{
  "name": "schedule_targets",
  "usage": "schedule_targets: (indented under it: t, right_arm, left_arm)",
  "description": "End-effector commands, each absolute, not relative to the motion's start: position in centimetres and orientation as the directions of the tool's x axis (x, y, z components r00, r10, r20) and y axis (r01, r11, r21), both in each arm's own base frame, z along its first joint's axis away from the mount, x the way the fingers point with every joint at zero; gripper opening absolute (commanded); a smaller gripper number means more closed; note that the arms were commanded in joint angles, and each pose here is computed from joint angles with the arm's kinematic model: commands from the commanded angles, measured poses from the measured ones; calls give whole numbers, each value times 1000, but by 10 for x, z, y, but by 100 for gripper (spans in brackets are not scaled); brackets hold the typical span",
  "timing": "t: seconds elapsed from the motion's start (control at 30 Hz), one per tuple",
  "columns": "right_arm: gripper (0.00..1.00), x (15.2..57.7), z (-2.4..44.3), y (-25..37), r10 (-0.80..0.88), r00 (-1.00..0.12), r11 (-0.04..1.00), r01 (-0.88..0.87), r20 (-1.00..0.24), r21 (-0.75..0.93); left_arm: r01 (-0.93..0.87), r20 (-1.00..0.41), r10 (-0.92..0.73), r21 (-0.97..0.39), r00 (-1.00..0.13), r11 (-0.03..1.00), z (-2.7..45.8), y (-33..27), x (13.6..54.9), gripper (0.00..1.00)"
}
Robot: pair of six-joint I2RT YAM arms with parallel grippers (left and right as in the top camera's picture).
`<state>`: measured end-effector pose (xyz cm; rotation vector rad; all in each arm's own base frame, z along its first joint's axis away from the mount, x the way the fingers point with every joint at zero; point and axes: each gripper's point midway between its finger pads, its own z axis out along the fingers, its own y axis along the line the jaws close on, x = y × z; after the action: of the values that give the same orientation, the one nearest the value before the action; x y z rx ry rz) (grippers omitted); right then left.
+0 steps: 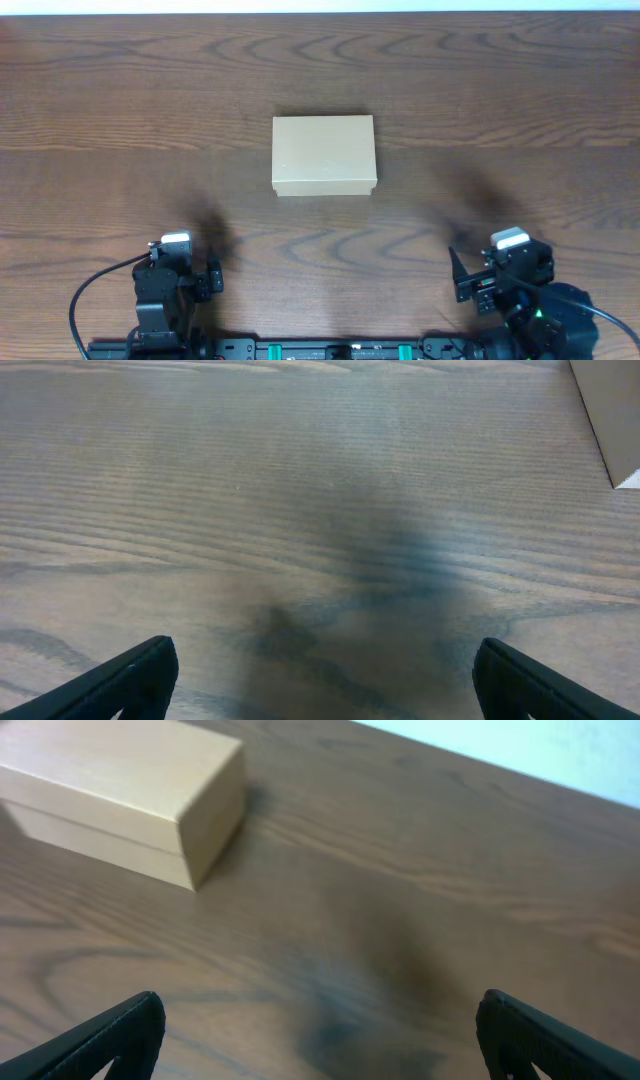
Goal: Pack container
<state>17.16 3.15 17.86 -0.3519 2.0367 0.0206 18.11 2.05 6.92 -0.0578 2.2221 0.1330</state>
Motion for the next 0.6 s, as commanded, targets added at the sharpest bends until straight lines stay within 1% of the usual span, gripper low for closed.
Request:
schedule_targets:
  t: [0.0, 0.1, 0.37, 0.57]
  right_arm:
    - [99, 173, 163, 23, -239, -440, 963, -218, -866, -155]
    - [99, 173, 144, 21, -230, -464, 967, -208, -856, -147]
    - [99, 184, 103, 21, -28, -537, 994, -101, -843, 31]
    - [99, 184, 71, 21, 65, -598, 993, -42, -799, 112]
  left_arm:
    - [-86, -777, 15, 89, -629, 992, 63, 22, 177, 95]
    - [-86, -777, 15, 89, -629, 992, 63, 22, 177, 95]
    - [-86, -777, 15, 89, -629, 992, 63, 22, 177, 95]
    - [-86, -777, 15, 89, -629, 992, 63, 22, 177, 95]
